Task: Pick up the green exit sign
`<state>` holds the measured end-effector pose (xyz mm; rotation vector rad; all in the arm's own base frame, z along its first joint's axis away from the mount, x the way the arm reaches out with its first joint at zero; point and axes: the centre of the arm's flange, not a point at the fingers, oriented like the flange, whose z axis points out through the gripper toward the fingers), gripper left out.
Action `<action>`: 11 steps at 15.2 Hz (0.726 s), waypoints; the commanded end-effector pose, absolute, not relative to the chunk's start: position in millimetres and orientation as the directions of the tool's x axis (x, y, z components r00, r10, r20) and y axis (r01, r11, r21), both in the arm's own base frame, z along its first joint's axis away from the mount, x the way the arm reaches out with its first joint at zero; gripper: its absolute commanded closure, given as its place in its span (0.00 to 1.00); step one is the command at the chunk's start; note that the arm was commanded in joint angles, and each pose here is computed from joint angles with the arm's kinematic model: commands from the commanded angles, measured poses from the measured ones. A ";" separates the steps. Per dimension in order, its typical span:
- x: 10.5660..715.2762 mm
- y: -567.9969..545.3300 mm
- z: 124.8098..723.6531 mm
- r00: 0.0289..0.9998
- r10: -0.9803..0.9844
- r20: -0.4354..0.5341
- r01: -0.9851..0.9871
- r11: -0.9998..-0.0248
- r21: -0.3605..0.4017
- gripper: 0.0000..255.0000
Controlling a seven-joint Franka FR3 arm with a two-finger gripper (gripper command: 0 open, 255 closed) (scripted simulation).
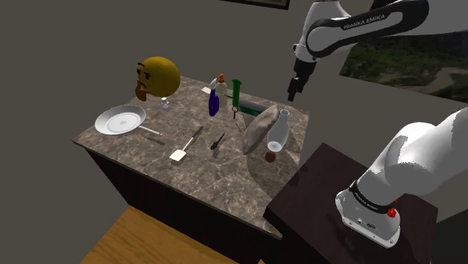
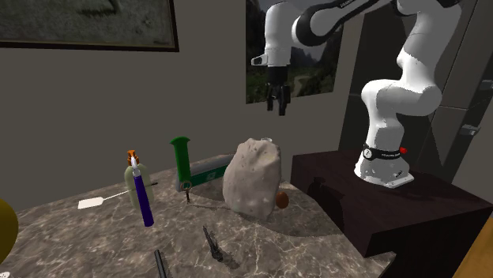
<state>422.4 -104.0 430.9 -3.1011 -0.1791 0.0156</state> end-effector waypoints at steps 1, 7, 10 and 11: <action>441.3 -118.7 412.3 0.991 0.137 -0.005 0.137 -0.990 -0.038 0.00; 492.3 -149.6 359.4 0.980 0.199 0.003 0.199 -0.979 -0.051 0.00; 518.6 -163.5 332.9 0.973 0.229 0.007 0.229 -0.972 -0.056 0.00; 527.5 -168.0 324.0 0.971 0.239 0.008 0.239 -0.969 -0.058 0.00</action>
